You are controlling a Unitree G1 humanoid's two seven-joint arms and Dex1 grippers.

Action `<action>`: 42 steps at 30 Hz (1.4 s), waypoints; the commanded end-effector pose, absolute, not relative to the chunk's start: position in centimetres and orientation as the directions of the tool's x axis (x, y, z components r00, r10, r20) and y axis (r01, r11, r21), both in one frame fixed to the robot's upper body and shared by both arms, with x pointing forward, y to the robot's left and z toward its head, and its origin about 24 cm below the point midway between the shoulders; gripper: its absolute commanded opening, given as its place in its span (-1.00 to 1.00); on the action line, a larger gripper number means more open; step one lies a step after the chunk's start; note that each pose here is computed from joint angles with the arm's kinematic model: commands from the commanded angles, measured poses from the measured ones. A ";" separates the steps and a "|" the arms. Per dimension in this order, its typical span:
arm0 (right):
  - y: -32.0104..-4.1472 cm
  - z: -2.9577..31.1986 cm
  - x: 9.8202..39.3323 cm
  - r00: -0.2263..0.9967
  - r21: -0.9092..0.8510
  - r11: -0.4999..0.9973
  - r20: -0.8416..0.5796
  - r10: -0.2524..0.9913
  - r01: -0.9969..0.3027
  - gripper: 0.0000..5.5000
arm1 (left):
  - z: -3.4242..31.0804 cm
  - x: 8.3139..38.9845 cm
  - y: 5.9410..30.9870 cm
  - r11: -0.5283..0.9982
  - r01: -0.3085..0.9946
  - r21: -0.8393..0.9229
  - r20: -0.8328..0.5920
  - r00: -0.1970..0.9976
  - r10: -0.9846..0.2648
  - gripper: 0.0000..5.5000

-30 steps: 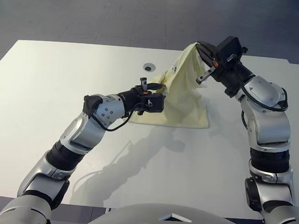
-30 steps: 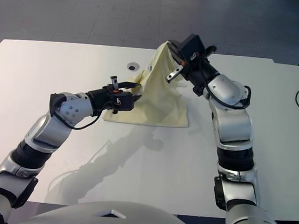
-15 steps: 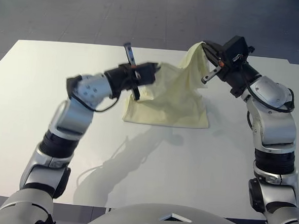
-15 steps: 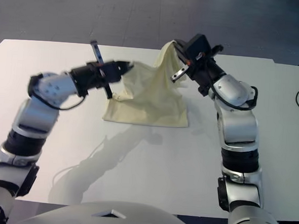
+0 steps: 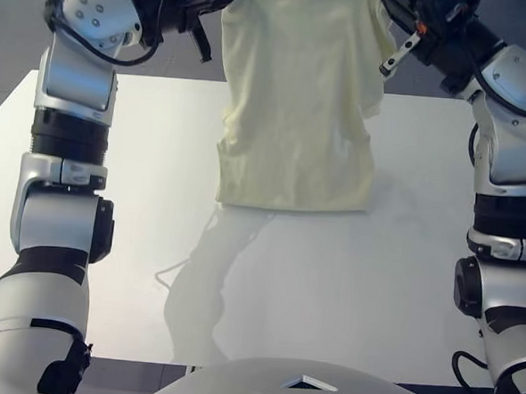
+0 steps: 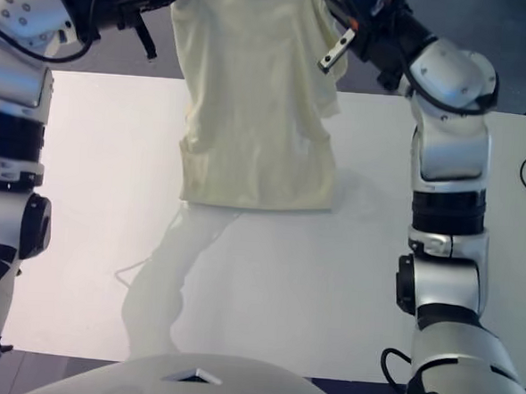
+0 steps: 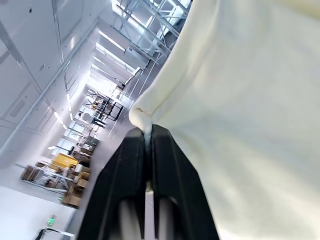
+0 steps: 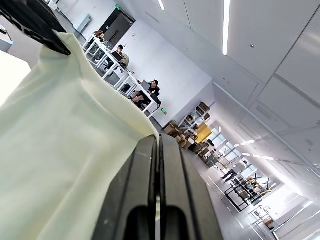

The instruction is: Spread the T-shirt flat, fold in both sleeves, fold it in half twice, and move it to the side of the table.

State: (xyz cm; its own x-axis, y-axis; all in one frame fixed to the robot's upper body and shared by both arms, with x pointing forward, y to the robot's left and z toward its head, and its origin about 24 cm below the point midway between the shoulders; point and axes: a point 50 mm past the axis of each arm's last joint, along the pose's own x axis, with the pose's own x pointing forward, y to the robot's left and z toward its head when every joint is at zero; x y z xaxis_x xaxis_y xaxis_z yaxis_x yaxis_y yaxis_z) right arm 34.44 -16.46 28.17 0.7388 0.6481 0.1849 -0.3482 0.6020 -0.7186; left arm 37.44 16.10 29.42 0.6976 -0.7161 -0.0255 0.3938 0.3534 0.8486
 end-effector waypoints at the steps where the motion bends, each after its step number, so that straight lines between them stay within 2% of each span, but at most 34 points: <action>1: -16.2 29.1 36.0 0.741 -0.760 0.557 0.153 0.654 -0.334 -1.00 | 31.2 38.4 16.6 0.287 0.298 0.910 -0.028 0.736 -0.676 -1.00; 5: -15.9 28.7 38.3 0.763 -0.785 0.530 0.117 0.636 -0.322 -1.00 | 30.8 39.5 16.7 0.216 0.246 0.945 -0.057 0.774 -0.630 -1.00; 12: -15.9 28.7 40.8 0.829 -0.842 0.503 0.132 0.544 -0.196 -1.00 | 30.3 40.8 15.7 0.173 0.161 0.972 -0.037 0.829 -0.558 -1.00; 23: -14.8 29.7 41.7 0.859 -0.886 0.461 0.194 0.473 -0.053 -1.00 | 32.0 41.6 15.1 0.138 -0.039 0.990 0.096 0.897 -0.432 -1.00; 27: -14.2 31.4 41.7 0.859 -0.882 0.470 0.254 0.445 0.017 -1.00 | 33.0 41.5 14.4 0.114 -0.092 0.989 0.133 0.892 -0.432 -1.00; 30: -13.9 32.2 41.5 0.846 -0.876 0.482 0.285 0.450 0.039 -1.00 | 32.5 41.5 14.1 0.095 -0.076 0.993 0.111 0.883 -0.456 -1.00; 33: -14.0 31.4 41.3 0.829 -0.877 0.480 0.256 0.498 -0.017 -1.00 | 30.5 41.4 14.8 0.064 -0.006 0.998 0.038 0.865 -0.501 -1.00; 38: -14.6 27.0 40.1 0.732 -0.870 0.425 0.117 0.672 -0.250 -1.00 | 25.4 40.0 17.2 0.020 0.171 0.985 -0.123 0.779 -0.615 -1.00; 42: -16.2 23.0 35.2 0.628 -0.807 0.361 -0.016 0.778 -0.467 -1.00 | 20.8 36.0 19.4 0.012 0.292 0.956 -0.193 0.664 -0.723 -1.00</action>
